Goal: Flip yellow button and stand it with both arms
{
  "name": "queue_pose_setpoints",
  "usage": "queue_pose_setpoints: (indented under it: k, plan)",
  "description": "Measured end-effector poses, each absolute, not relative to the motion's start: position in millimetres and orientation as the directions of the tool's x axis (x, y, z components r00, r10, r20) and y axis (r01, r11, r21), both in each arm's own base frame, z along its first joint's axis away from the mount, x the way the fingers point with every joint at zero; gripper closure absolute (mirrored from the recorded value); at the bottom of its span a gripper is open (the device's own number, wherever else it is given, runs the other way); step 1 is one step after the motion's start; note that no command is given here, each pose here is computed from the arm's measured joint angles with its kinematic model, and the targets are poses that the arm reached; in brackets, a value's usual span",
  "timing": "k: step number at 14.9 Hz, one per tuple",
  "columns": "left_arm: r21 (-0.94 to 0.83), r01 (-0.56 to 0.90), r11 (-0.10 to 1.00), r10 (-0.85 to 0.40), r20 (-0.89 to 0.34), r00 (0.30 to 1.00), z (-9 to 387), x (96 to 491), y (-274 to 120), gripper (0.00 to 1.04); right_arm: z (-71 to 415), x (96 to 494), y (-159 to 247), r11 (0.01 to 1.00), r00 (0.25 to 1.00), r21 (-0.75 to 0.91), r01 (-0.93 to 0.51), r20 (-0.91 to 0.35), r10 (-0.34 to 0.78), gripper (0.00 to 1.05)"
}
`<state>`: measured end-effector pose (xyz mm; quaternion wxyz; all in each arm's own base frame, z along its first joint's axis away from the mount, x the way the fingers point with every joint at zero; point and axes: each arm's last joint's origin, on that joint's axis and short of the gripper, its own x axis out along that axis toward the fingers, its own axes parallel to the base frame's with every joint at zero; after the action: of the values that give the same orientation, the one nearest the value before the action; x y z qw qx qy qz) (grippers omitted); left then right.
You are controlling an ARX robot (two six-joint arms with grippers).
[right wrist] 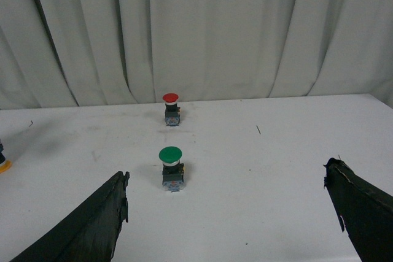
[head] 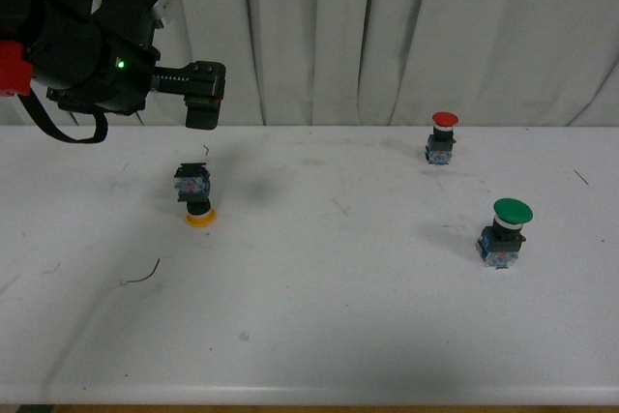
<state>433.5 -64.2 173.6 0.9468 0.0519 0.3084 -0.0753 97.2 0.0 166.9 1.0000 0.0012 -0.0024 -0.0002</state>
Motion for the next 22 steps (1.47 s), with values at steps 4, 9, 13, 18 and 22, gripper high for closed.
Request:
queue_pose_setpoints:
  k: [4, 9, 13, 18, 22]
  plan:
    - [0.007, 0.108, 0.994, -0.073, -0.691, 0.719, 152, 446, -70, 0.07, 167, 97, 0, 1.0, 1.0, 0.002, 0.0, 0.005, 0.0, 0.06]
    - [-0.031, 0.034, 0.999, -0.046, -0.714, 0.698, 140, 452, -68, 0.07, 167, 97, 0, 1.0, 1.0, 0.002, 0.0, 0.005, 0.0, 0.06]
    - [-0.013, 0.041, 0.999, -0.036, -0.758, 0.651, 100, 461, -76, 0.69, 167, 97, 0, 1.0, 1.0, 0.002, 0.0, 0.005, 0.0, 0.06]
    - [-0.014, 0.041, 0.999, -0.037, -0.755, 0.655, 101, 461, -76, 0.69, 167, 97, 0, 1.0, 1.0, 0.002, 0.0, 0.005, 0.0, 0.06]
    - [-0.014, 0.041, 0.999, -0.038, -0.753, 0.657, 101, 461, -76, 0.69, 167, 97, 0, 1.0, 1.0, 0.002, 0.0, 0.005, 0.0, 0.06]
